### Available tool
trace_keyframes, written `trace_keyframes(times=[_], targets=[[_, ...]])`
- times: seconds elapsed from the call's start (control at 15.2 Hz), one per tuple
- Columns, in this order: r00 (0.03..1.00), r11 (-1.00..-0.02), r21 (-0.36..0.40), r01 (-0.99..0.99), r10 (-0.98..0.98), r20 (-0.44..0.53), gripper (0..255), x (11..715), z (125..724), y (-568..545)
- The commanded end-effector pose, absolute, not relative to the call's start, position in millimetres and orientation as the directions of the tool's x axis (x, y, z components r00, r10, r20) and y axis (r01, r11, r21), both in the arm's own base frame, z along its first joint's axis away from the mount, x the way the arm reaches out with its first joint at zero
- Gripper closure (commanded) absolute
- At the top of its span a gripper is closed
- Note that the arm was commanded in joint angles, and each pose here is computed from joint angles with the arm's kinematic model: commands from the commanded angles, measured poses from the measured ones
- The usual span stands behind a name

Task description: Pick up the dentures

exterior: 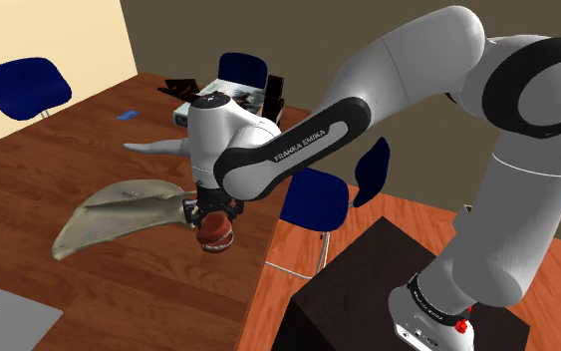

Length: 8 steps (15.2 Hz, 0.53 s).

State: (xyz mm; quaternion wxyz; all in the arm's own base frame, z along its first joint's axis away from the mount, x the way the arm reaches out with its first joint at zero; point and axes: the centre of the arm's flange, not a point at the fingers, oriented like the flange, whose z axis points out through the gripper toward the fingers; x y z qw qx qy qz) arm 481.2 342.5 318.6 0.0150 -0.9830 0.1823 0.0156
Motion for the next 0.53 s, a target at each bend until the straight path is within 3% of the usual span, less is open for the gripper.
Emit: trace_keyframes(times=[0.0,0.46], targets=[[0.933,-0.933,-0.023,-0.358,-0.357,-0.038,255,480.7,317.3,342.6],[0.933,-0.933,-0.023,-0.358,-0.357,-0.038,255,480.5,339.2,342.5]])
